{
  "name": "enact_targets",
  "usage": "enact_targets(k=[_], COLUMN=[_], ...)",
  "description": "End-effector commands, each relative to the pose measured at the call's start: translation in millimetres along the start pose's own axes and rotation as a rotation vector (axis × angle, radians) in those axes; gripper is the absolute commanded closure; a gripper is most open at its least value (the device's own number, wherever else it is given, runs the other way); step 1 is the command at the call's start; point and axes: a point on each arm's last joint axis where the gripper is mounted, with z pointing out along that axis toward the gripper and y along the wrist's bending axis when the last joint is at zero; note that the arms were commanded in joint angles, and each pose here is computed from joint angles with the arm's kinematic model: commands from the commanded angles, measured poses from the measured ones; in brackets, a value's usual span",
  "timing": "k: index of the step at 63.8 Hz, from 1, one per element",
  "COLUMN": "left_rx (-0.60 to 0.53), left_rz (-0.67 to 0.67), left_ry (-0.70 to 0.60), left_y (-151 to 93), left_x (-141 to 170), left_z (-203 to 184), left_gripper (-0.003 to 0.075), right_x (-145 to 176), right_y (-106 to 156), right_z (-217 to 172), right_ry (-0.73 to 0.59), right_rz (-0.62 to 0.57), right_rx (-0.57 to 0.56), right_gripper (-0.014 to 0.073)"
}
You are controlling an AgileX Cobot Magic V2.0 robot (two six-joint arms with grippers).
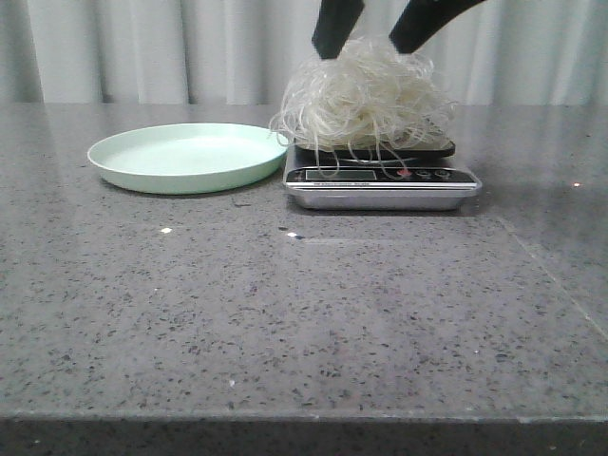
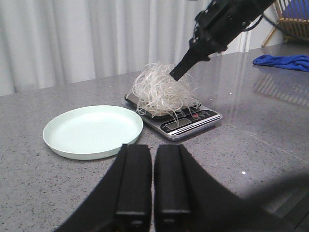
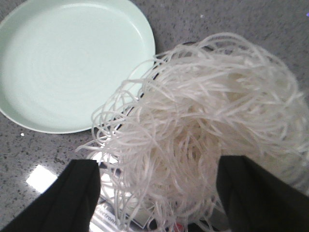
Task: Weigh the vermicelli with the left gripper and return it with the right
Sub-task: 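Lower the right gripper onto the vermicelli on the scale and close it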
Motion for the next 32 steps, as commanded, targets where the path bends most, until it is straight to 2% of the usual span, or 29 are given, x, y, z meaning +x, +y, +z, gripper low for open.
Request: enact_targets(k=[1, 12, 16, 23, 27, 32], left_rx=[-0.001, -0.001, -0.001, -0.001, -0.001, -0.001], left_rz=[-0.014, -0.014, -0.014, -0.014, -0.014, -0.014], left_ry=[-0.096, -0.096, -0.096, -0.096, -0.096, -0.096], left_y=[0, 0, 0, 0, 0, 0], left_x=[-15, -15, -15, -15, -15, -15], left_z=[-1, -1, -1, -1, -1, -1], left_gripper=[0.0575, 0.0575, 0.0575, 0.0575, 0.0575, 0.0575], right_x=[-17, -12, -11, -12, -16, -28], right_y=[-1, -3, -4, -4, -4, -3], right_z=[0, 30, 38, 43, 41, 29], right_ry=[-0.041, 0.086, 0.120, 0.137, 0.119, 0.071], right_rz=[-0.020, -0.031, -0.032, -0.037, -0.038, -0.039], right_rx=[0.010, 0.022, 0.024, 0.028, 0.028, 0.028], right_gripper=[-0.0005, 0.0025, 0.0137, 0.0477, 0.0428, 0.0437])
